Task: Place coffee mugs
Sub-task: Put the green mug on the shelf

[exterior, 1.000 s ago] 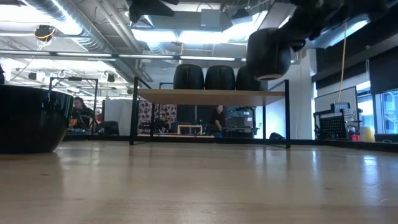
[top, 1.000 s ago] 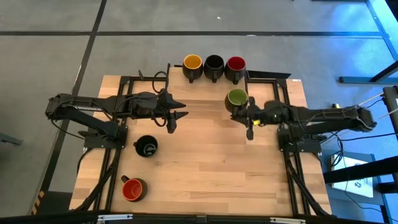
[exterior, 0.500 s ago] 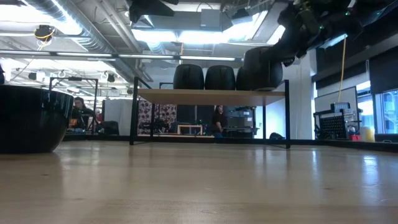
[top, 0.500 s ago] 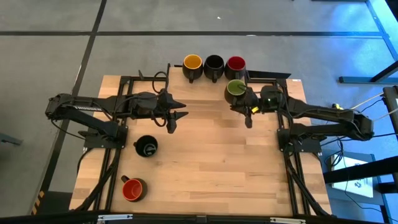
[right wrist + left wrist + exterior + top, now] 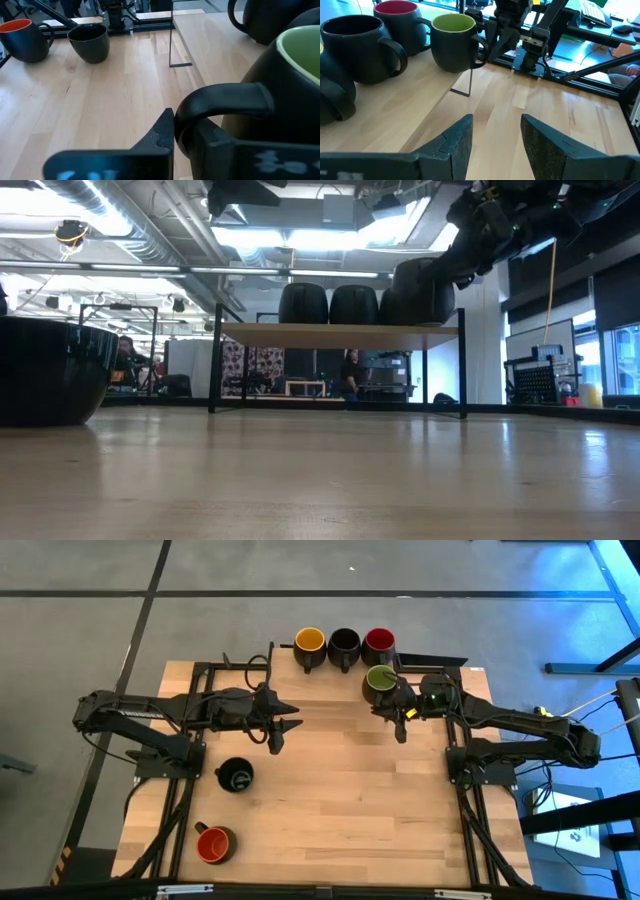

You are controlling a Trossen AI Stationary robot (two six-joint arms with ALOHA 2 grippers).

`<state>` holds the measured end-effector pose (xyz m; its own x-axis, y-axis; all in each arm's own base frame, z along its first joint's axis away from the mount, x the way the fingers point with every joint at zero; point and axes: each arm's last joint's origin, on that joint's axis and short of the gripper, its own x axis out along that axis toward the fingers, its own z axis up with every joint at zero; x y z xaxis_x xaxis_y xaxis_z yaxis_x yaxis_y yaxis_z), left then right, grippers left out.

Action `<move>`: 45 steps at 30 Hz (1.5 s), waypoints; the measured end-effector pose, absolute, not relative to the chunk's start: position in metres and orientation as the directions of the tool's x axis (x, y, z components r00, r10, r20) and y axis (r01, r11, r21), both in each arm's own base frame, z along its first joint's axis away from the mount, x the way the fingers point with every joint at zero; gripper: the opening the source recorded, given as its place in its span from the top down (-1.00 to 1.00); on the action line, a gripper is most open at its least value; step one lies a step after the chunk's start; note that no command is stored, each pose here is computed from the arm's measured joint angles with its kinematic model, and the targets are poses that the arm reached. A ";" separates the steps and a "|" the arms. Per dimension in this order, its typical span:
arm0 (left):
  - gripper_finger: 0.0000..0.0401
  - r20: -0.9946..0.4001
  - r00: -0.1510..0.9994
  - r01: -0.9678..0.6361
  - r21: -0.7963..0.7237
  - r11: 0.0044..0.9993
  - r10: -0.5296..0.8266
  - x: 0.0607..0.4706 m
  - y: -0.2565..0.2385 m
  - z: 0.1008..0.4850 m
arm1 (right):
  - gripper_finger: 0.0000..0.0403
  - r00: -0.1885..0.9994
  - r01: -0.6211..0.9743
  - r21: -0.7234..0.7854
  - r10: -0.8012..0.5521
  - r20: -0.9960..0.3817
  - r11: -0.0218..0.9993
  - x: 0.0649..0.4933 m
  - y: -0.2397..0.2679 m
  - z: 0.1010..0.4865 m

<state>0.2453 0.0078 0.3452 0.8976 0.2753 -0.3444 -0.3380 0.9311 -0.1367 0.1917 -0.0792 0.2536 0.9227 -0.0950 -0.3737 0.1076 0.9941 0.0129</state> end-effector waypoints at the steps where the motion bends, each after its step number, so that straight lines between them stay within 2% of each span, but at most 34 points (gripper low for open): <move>1: 0.20 -0.344 0.897 -0.338 -0.137 0.931 0.276 0.245 0.008 0.345 | 0.94 0.922 0.107 0.013 -0.095 -0.375 0.994 0.192 -0.079 0.254; 27: 0.20 -0.345 0.900 -0.331 -0.140 0.933 0.267 0.245 0.008 0.345 | 0.81 0.897 0.186 -0.014 -0.176 -0.406 0.982 0.191 -0.081 0.251; 39: 0.20 -0.346 0.899 -0.331 -0.139 0.933 0.267 0.245 0.008 0.345 | 0.36 0.890 0.225 -0.005 -0.207 -0.406 0.974 0.189 -0.082 0.253; 45: 0.20 -0.345 0.900 -0.331 -0.140 0.933 0.267 0.245 0.008 0.345 | 0.28 0.888 0.227 0.004 -0.205 -0.411 0.974 0.189 -0.081 0.252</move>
